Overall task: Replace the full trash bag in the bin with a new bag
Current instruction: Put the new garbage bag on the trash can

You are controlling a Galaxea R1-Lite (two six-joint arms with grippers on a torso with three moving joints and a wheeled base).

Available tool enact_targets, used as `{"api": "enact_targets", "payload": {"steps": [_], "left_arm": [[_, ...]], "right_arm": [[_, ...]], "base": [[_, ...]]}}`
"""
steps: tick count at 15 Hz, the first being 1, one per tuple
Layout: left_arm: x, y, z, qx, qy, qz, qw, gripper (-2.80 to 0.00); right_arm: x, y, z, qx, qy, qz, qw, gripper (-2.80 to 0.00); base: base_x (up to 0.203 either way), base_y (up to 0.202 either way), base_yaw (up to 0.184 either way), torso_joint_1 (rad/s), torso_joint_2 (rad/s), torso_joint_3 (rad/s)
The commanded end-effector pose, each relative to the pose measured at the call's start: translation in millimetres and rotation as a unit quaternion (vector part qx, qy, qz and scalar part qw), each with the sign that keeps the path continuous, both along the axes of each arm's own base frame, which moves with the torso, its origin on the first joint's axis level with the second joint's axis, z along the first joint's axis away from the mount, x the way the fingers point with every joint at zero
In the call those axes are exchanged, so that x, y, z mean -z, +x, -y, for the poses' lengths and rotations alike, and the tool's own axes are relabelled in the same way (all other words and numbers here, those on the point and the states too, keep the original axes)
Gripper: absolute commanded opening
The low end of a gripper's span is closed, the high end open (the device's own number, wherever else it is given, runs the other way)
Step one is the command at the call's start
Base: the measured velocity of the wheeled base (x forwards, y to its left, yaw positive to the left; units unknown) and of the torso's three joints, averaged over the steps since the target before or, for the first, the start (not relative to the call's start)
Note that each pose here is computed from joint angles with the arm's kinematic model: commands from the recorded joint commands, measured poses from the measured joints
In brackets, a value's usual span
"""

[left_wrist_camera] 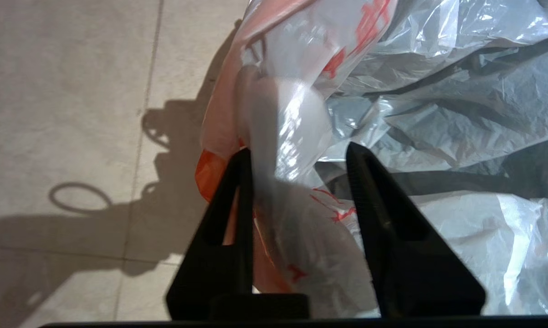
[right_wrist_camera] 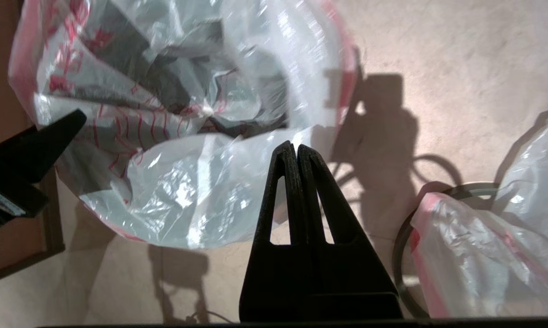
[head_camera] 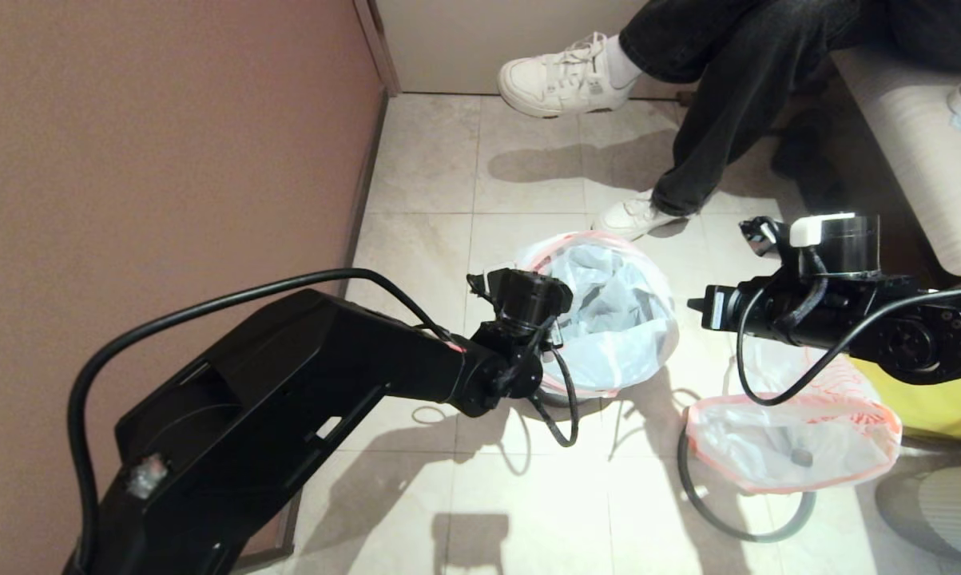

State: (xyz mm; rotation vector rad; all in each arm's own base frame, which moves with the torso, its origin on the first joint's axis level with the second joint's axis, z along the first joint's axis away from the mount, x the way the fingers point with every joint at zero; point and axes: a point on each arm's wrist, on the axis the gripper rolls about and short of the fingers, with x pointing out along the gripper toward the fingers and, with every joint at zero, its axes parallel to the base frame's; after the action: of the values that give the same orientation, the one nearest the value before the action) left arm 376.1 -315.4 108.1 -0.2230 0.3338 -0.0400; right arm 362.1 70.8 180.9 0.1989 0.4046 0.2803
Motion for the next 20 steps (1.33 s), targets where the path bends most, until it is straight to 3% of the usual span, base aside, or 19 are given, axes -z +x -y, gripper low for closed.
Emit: {"api": "enact_targets", "payload": {"steps": [1,4,9,11,14,15,17,18,20], "left_arm": [[-10.4,-10.7,3.0,0.006,-0.004,-0.002,1.0,0.0],[-23.7,-26.1,0.5,0.015,-0.014,-0.009,0.9998,0.0],[-78.3,-43.3,-12.3,0.023,-0.045,0.031,0.9982,0.0],[-80.2,-32.3,-15.8,0.024,-0.019,0.04,0.9987,0.0],[-57.2,0.4,-23.0,0.015,0.043,0.034,0.9984,0.0],[-48.7,13.4,-24.6,0.014,0.054,0.034,0.9979,0.0],[-56.4,29.0,-29.4,0.01,0.052,0.055,0.9971,0.0],[-65.5,29.3,-30.5,0.011,0.051,0.066,0.9965,-2.8],[-79.0,22.6,-30.1,0.016,0.045,0.078,0.9959,-2.8]], "right_arm": [[-18.6,-9.5,-1.3,0.015,-0.001,0.027,1.0,-2.8],[-22.9,-11.7,-7.7,0.013,-0.003,0.033,0.999,-2.8],[-29.1,-16.8,-14.5,0.013,-0.012,0.043,0.999,-2.8],[-26.6,-16.0,-16.2,0.019,-0.017,0.038,0.999,-2.8],[-24.5,-14.3,-22.7,0.022,-0.021,0.039,0.999,-2.8],[-19.5,-10.8,-24.9,0.021,-0.023,0.033,0.999,-2.8],[-15.2,-9.3,-31.7,0.025,-0.029,0.03,0.999,-2.8],[-15.1,-9.9,-35.8,0.027,-0.032,0.031,0.999,-2.8],[-15.0,-9.7,-38.5,0.029,-0.035,0.032,0.998,-2.8]], "base": [[0.0,0.0,0.0,0.0,0.0,0.0],[0.0,0.0,0.0,0.0,0.0,0.0],[0.0,0.0,0.0,0.0,0.0,0.0],[0.0,0.0,0.0,0.0,0.0,0.0],[0.0,0.0,0.0,0.0,0.0,0.0],[0.0,0.0,0.0,0.0,0.0,0.0],[0.0,0.0,0.0,0.0,0.0,0.0],[0.0,0.0,0.0,0.0,0.0,0.0],[0.0,0.0,0.0,0.0,0.0,0.0]]}}
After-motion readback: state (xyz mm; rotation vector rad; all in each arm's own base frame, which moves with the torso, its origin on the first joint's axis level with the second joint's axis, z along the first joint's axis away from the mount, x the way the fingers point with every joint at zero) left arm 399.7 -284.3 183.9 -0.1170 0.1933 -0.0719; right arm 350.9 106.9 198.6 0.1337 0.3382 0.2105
